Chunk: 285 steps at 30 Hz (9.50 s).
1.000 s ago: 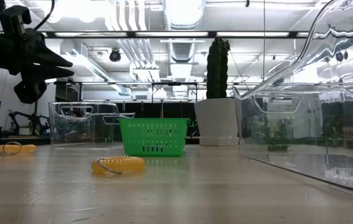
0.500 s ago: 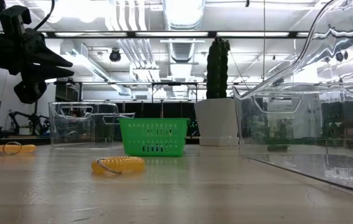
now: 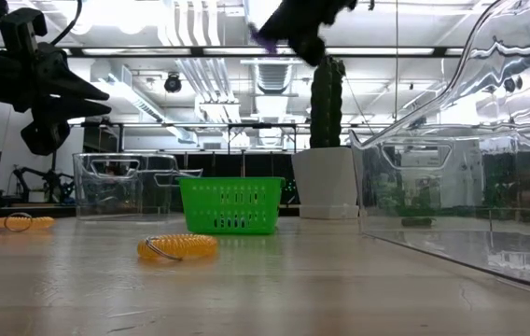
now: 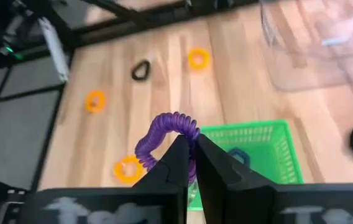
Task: Sort spring keychains
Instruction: Put the top purple spring keychain into the green bin, then put the purple spring keychain into the green bin
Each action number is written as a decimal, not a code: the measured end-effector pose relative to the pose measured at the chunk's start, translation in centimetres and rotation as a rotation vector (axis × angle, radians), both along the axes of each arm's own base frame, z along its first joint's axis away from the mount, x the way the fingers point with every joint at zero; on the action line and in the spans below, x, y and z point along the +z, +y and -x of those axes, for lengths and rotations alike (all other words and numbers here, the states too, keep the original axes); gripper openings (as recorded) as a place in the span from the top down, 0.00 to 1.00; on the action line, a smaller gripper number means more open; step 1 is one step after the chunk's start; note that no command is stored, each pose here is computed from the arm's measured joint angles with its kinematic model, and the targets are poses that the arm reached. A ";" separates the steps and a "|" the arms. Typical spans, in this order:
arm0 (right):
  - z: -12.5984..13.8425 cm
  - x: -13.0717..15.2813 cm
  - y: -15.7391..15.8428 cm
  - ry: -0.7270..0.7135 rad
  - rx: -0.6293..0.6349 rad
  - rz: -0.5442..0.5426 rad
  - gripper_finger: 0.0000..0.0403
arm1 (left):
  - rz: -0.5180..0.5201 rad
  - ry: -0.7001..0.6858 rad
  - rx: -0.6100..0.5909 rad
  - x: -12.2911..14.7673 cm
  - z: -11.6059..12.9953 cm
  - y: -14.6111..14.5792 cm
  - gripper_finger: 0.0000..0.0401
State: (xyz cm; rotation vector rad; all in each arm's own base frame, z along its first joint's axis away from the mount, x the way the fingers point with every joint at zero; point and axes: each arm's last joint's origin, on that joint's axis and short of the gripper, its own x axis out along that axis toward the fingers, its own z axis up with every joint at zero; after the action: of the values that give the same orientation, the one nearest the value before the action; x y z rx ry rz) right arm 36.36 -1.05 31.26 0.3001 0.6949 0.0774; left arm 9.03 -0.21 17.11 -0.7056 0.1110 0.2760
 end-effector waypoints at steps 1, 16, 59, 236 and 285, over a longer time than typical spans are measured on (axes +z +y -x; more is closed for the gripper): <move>-0.7 -0.6 0.0 0.016 0.002 0.003 0.97 | 0.000 0.000 0.000 0.0 0.0 0.0 0.79; -7.3 -9.9 -0.9 0.355 -0.023 0.040 0.97 | -0.002 0.009 -0.001 -0.1 0.0 0.0 0.79; -8.6 -13.3 -1.3 0.480 -0.049 0.146 0.84 | -0.005 0.020 -0.001 -0.2 0.0 0.0 0.79; 24.7 -13.6 17.8 0.937 -0.912 -0.537 0.53 | 0.022 0.020 0.005 -0.2 -0.1 0.0 0.79; 24.0 -18.1 19.1 1.043 -0.968 -0.328 0.59 | 0.028 0.018 0.006 -0.2 -0.1 0.0 0.79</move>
State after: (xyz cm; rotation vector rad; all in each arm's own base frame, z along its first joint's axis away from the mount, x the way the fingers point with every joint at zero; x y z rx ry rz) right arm 12.32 18.07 13.16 0.9954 1.4943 -0.9600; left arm 9.09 -0.22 16.90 -0.7317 0.1303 0.2874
